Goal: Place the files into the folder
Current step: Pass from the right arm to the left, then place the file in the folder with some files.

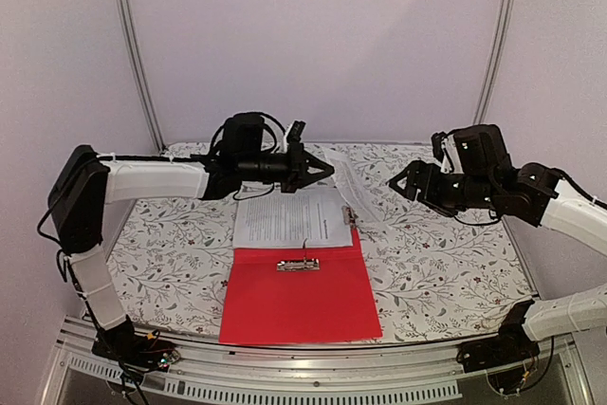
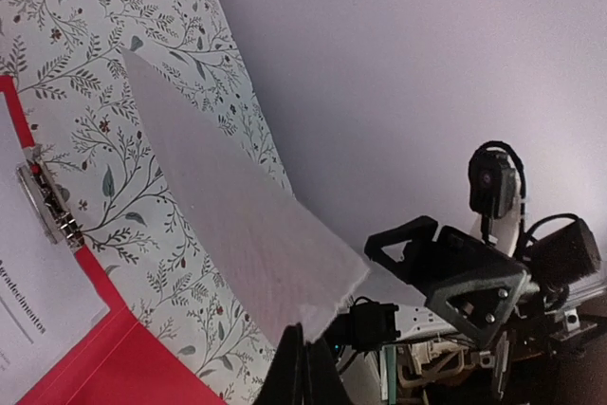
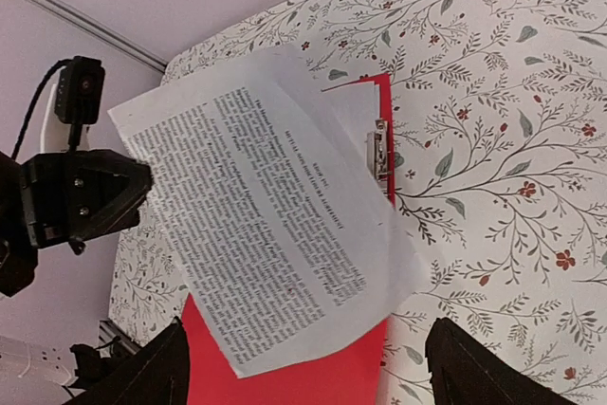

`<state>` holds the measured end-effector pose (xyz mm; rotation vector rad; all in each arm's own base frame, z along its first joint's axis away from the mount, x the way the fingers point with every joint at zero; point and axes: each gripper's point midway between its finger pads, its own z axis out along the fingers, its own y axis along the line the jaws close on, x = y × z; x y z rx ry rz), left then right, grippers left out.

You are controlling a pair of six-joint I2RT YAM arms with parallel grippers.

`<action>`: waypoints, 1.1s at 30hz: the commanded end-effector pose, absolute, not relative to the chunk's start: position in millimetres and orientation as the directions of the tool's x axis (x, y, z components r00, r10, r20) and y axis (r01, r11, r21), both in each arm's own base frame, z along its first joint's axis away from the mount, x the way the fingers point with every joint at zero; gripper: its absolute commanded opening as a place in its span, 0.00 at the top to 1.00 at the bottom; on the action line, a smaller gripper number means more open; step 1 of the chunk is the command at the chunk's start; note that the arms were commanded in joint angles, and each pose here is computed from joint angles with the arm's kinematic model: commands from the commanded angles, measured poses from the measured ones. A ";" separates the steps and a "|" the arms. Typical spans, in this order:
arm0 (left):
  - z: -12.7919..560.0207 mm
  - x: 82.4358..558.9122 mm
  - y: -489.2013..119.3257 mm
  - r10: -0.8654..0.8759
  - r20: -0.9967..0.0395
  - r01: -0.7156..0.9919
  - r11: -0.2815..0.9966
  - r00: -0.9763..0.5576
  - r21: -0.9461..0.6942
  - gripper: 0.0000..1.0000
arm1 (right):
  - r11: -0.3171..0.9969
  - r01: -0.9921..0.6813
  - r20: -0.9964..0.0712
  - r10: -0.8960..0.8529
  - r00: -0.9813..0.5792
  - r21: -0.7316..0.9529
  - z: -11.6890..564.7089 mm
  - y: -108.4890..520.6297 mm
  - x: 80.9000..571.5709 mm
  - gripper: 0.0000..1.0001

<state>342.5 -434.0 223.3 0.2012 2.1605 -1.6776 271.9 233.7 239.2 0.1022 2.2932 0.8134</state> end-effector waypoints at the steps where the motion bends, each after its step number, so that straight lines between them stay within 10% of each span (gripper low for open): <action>1: 226.7 298.0 -398.0 0.032 -0.508 0.482 0.373 -0.861 -0.793 1.00 | 0.889 -0.108 -0.659 0.244 -0.711 0.445 245.7 191.8 260.1 0.11; 18: 279.6 102.0 -372.6 0.333 -0.526 0.606 0.213 -0.783 -0.766 1.00 | 0.913 -0.217 -0.681 0.085 -0.727 0.346 237.1 214.0 275.4 0.10; 33: 131.2 142.1 -340.2 0.266 -0.240 0.355 0.600 -0.934 -0.717 1.00 | 0.902 -0.227 -0.648 0.072 -0.758 0.366 218.7 224.1 274.8 0.10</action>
